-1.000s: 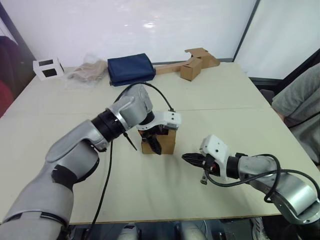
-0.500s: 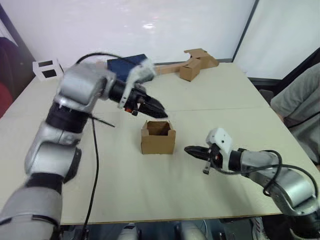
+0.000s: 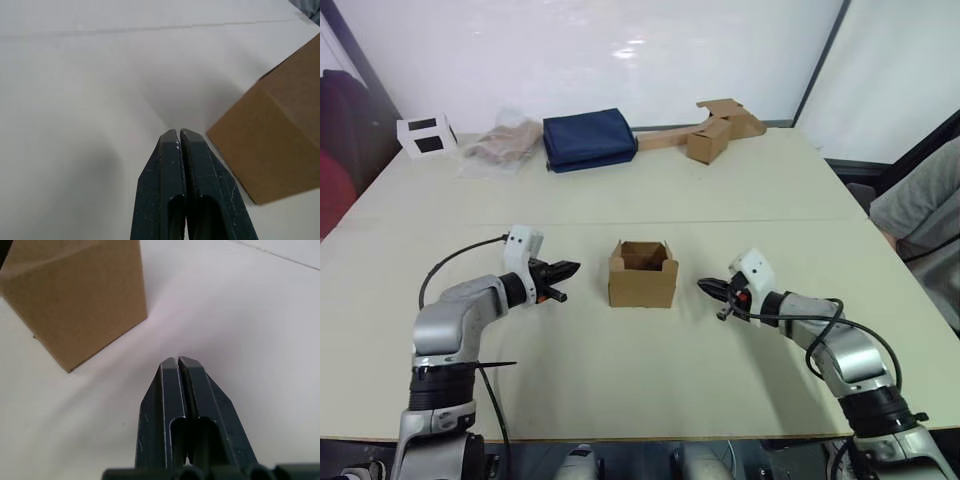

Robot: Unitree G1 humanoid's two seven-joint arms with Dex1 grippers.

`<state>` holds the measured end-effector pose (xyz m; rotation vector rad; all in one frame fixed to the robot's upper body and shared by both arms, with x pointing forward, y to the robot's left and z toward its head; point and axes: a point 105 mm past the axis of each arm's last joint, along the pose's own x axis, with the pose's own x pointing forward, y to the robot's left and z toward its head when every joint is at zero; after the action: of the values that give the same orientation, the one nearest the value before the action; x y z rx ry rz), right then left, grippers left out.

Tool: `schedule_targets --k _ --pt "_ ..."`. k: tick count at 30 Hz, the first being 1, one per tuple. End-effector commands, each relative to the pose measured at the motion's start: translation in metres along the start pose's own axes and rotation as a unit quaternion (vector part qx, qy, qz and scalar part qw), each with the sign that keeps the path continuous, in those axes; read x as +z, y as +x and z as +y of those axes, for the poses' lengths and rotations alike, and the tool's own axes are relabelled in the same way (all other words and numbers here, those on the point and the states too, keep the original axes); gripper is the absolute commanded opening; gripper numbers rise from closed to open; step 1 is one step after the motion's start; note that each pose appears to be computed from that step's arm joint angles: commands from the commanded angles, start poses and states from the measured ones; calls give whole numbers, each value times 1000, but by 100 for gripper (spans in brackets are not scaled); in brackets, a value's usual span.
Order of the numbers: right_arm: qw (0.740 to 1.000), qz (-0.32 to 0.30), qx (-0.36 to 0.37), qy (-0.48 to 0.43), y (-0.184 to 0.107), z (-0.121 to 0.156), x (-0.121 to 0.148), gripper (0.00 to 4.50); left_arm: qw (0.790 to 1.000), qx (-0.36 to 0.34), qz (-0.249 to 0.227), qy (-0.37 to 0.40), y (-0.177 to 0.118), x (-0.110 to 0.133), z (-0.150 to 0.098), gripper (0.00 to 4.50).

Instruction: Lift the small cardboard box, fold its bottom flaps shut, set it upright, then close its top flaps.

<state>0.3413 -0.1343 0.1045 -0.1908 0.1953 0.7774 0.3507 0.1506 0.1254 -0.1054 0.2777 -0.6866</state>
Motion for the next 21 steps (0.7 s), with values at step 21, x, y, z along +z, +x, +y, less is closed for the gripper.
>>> schedule_targets --k 21 --pt "993 -10 116 -34 9 67 -3 0 993 -67 95 9 -4 -57 -39 5"
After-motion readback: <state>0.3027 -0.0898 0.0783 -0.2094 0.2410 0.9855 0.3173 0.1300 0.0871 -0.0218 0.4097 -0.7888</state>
